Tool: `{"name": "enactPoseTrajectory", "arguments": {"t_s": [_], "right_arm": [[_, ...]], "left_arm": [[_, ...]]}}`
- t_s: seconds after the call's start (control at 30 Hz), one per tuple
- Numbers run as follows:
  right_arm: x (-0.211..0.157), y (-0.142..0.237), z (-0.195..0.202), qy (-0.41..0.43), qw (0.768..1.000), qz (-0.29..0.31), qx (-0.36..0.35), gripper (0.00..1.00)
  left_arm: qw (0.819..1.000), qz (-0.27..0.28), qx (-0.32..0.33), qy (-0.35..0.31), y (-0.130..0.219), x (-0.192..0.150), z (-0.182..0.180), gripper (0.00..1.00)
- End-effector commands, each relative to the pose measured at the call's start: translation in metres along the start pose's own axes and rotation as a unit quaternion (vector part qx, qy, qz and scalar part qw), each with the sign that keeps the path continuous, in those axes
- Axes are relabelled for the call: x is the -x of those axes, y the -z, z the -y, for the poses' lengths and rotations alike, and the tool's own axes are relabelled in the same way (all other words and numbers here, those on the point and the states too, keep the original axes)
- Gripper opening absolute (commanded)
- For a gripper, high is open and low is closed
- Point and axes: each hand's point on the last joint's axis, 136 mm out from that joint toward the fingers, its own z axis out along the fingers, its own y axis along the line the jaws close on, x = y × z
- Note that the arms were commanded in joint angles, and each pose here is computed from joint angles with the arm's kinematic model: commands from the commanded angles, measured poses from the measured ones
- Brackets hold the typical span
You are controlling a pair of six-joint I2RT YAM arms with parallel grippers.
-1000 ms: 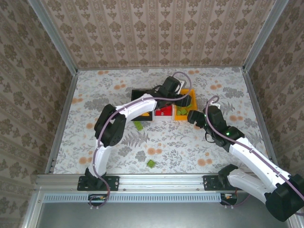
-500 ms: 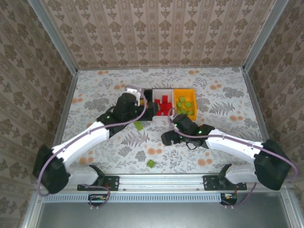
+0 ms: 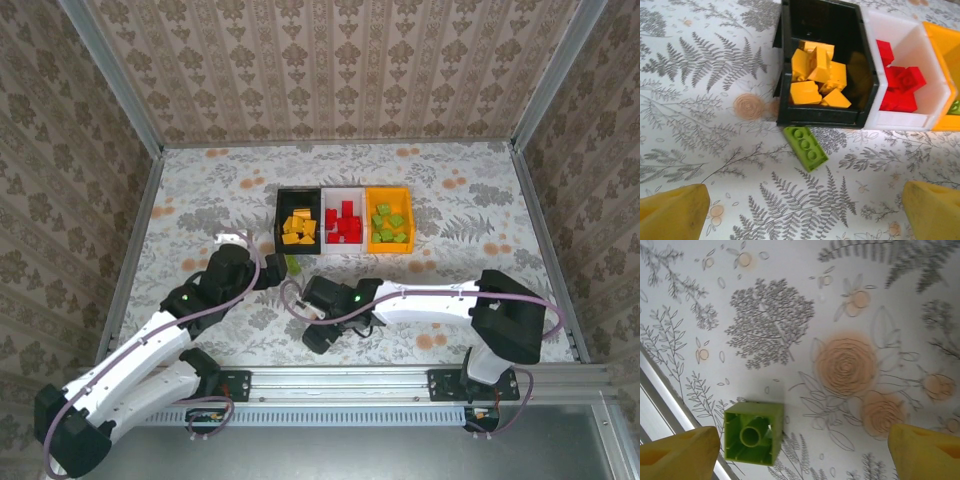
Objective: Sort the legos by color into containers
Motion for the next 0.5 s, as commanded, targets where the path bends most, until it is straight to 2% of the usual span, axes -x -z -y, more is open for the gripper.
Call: {"name": "enactPoseTrajectory", "arguments": {"t_s": [0.0,0.27,0.4,0.47], "right_arm": [[-0.009,-0.006,-0.002,0.036,0.999,-0.032,-0.019,0.87],[-0.021,-0.026,-0.013,0.074,0.994,-0.066,-0.038,0.78],[-0.021,-0.029,-0.013,0.072,0.994,-0.067,-0.04,0.67],[-0.021,-0.029,-0.01,0.071,0.994,-0.065,-0.048,0.58]], "left_arm": [[0.999,-0.004,0.027,0.018,0.003,-0.006,-0.015,1.0],[0.999,0.001,0.04,0.022,0.006,-0.005,-0.024,1.0],[0.999,0.003,0.045,0.023,0.008,-0.004,-0.028,1.0],[0.999,0.002,0.047,0.023,0.008,-0.005,-0.029,1.0]]}}
